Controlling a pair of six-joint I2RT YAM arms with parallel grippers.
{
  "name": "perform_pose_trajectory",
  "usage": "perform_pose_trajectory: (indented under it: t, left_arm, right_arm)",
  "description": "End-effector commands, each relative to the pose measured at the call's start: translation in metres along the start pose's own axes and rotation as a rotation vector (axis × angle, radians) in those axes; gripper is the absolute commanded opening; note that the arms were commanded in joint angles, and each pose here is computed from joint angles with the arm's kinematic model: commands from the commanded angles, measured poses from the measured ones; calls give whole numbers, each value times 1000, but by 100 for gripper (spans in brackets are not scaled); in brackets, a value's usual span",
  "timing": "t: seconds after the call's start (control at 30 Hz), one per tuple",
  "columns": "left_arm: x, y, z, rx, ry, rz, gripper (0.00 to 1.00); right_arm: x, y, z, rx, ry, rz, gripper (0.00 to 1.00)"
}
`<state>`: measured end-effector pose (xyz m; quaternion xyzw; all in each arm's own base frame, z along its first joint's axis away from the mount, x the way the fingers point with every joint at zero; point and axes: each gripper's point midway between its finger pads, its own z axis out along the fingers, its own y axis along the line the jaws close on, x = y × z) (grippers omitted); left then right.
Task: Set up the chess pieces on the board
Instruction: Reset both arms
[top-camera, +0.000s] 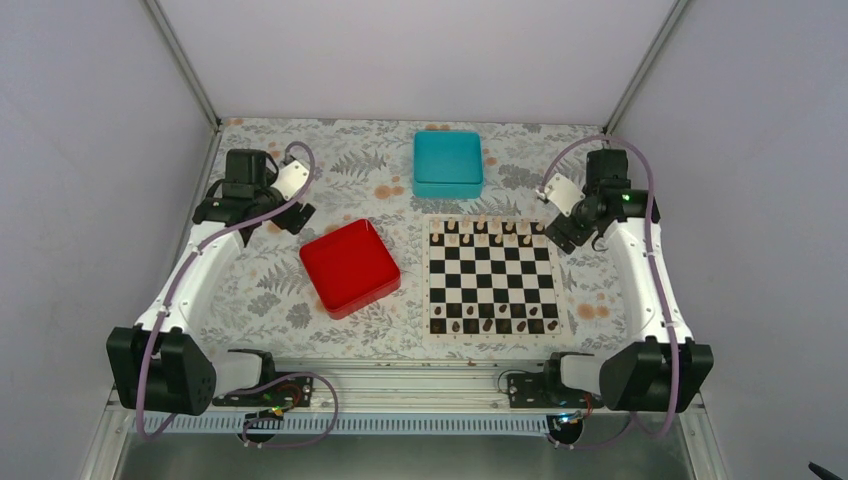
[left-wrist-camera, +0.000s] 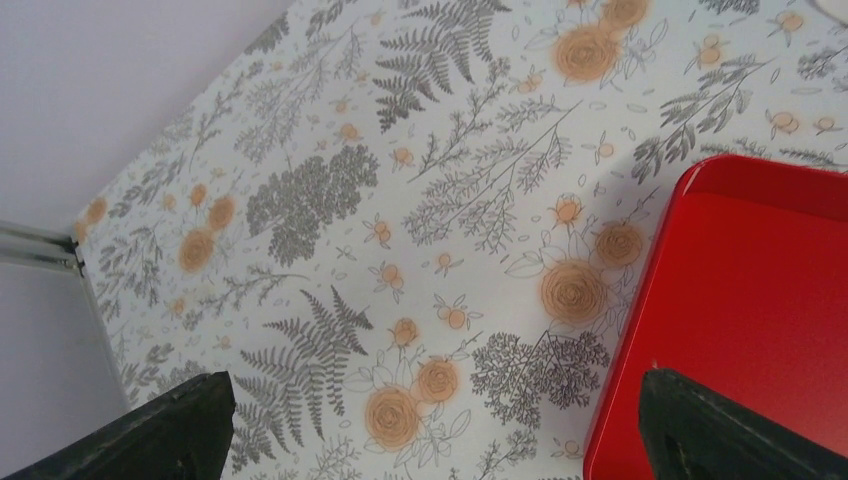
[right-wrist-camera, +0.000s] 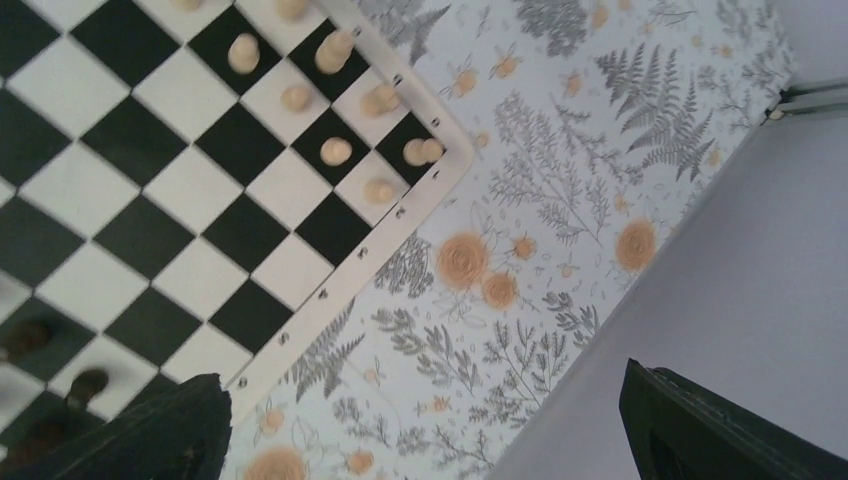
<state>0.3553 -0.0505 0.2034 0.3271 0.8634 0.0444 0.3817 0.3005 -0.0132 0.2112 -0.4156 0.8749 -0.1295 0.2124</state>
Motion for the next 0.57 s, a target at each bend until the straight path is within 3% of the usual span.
perform_pose_trajectory:
  t: [0.0, 0.13, 0.53]
  left_arm:
    - [-31, 7, -16, -7, -119, 5, 100]
    - [-43, 5, -17, 20, -167, 8, 100]
    - [-62, -13, -41, 108, -288, -27, 100]
  right_arm:
    - [-23, -18, -6, 78, -135, 174, 100]
    - [-37, -19, -19, 65, -219, 227, 100]
    - [-33, -20, -28, 159, -316, 352, 100]
